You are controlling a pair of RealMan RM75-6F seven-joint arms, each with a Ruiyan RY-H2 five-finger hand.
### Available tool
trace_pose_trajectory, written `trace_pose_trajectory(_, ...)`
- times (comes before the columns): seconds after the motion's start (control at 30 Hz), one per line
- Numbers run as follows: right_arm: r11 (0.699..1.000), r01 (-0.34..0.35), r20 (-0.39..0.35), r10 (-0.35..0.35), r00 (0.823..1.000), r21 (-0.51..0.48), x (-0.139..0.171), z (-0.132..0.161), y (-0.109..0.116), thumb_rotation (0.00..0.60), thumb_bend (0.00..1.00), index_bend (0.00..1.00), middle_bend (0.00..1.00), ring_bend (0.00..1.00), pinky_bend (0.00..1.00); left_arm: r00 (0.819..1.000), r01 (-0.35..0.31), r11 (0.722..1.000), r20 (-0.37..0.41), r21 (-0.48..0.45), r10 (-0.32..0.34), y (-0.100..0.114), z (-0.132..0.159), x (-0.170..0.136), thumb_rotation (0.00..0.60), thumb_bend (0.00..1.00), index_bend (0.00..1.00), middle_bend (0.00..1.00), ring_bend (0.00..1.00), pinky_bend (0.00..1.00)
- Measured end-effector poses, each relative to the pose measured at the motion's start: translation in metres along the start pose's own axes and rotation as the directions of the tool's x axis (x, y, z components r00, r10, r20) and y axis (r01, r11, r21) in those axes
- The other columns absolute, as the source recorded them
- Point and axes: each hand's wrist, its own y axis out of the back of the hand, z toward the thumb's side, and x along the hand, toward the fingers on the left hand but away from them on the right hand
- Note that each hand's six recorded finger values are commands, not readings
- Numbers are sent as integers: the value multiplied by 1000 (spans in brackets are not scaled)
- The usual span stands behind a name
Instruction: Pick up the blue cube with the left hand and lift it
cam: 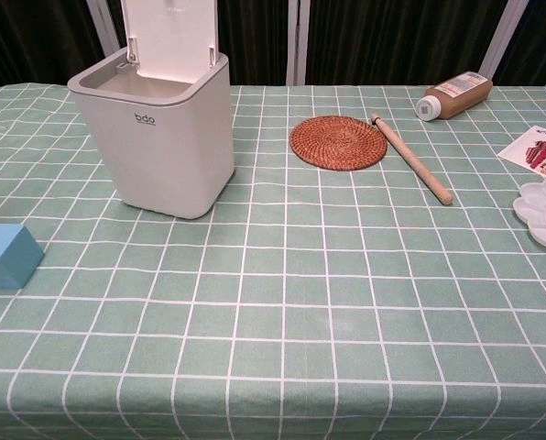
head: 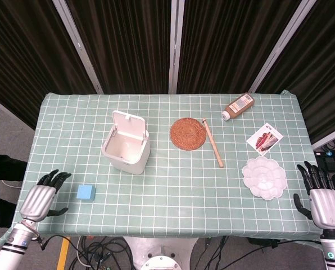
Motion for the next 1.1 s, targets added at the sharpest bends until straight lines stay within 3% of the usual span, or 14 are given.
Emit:
trace_pose_trajectory(0.27,1000,-2,7,2,1000,-3,-1,-4,-2,600,372,0,0,0,0,998,51,998,28,-29,-50,-18,11,22,600,22,148,169,88,244)
trace_pose_trajectory(0.53,1000,-2,16,2,1000,-4,-1,-7,-2,600,371,0,0,0,0,998,51,997,42,-50,-49,-27,17,36,600,83,267,292,237,402)
trace_pose_trajectory(1.1,1000,-12,24,12,1000,-4,0,-10,-4,600,372,0,0,0,0,996,36,995,84,-90,-29,-33,33,51,600,204,440,480,398,551)
